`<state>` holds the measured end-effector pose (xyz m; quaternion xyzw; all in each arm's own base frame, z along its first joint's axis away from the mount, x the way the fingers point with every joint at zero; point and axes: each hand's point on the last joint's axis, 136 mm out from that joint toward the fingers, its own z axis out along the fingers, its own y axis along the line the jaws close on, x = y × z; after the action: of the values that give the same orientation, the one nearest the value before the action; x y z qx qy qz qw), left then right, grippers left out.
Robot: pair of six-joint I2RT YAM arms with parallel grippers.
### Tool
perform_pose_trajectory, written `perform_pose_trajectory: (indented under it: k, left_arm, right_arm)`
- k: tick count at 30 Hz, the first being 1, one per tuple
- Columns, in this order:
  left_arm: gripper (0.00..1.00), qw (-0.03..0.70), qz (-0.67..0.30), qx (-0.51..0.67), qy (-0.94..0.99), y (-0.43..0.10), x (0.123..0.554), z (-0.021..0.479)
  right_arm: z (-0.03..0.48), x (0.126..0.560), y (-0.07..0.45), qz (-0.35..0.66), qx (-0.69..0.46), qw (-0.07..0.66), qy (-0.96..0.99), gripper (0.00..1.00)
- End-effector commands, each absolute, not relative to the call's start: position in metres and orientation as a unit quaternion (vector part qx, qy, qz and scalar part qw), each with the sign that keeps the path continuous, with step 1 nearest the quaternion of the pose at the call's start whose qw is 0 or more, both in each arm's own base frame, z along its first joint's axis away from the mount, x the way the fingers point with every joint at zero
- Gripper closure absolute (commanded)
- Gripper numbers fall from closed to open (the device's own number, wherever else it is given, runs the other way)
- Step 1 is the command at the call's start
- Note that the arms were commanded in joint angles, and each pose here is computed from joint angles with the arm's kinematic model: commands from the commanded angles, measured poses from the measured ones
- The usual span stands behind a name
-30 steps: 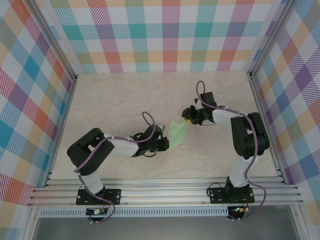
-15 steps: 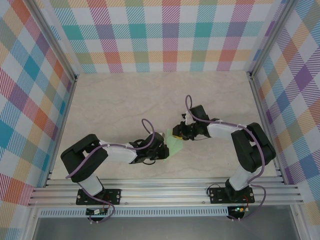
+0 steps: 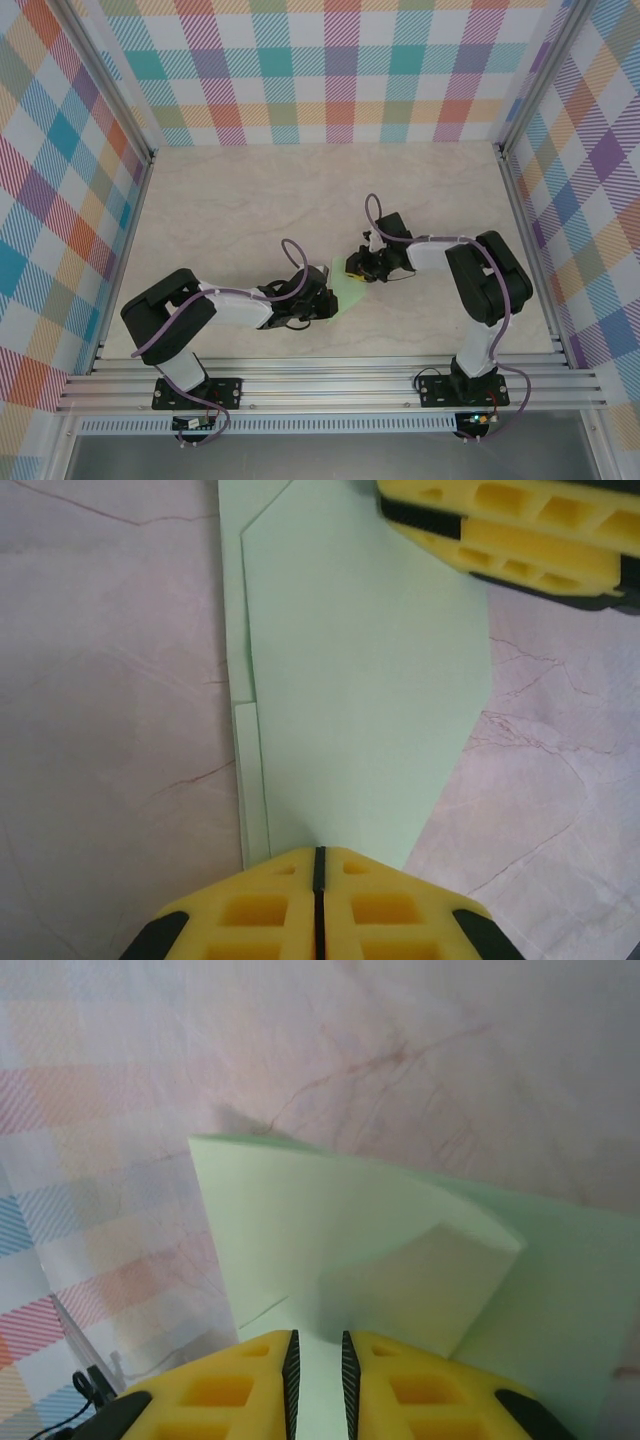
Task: Fold a paper plane with a square sheet of paper (pick it up from the middle)
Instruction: Fourth fold the wing at the center of the table.
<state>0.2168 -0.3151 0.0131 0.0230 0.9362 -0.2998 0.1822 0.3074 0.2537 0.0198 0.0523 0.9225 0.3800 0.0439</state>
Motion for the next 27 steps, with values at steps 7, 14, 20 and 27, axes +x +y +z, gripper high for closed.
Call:
perform_pose_trajectory:
  k: [7,14,20,27]
  left_arm:
    - [0.91,0.061,-0.139,0.021,0.988,-0.238,0.153,-0.065]
    - [0.92,0.062,-0.141,0.023,0.988,-0.239,0.153,-0.064]
    - [0.92,0.063,-0.143,0.024,0.987,-0.240,0.154,-0.062]
    - [0.91,0.066,-0.150,0.029,0.986,-0.247,0.157,-0.059]
  right_arm:
    - [0.012,0.366,0.218,0.358,0.078,0.097,0.925,0.77]
    - [0.034,0.373,0.218,0.374,0.069,0.109,0.918,0.75]
    - [0.066,0.362,0.220,0.394,0.056,0.125,0.909,0.74]
    - [0.071,0.309,0.269,0.449,0.017,0.066,0.891,0.77]
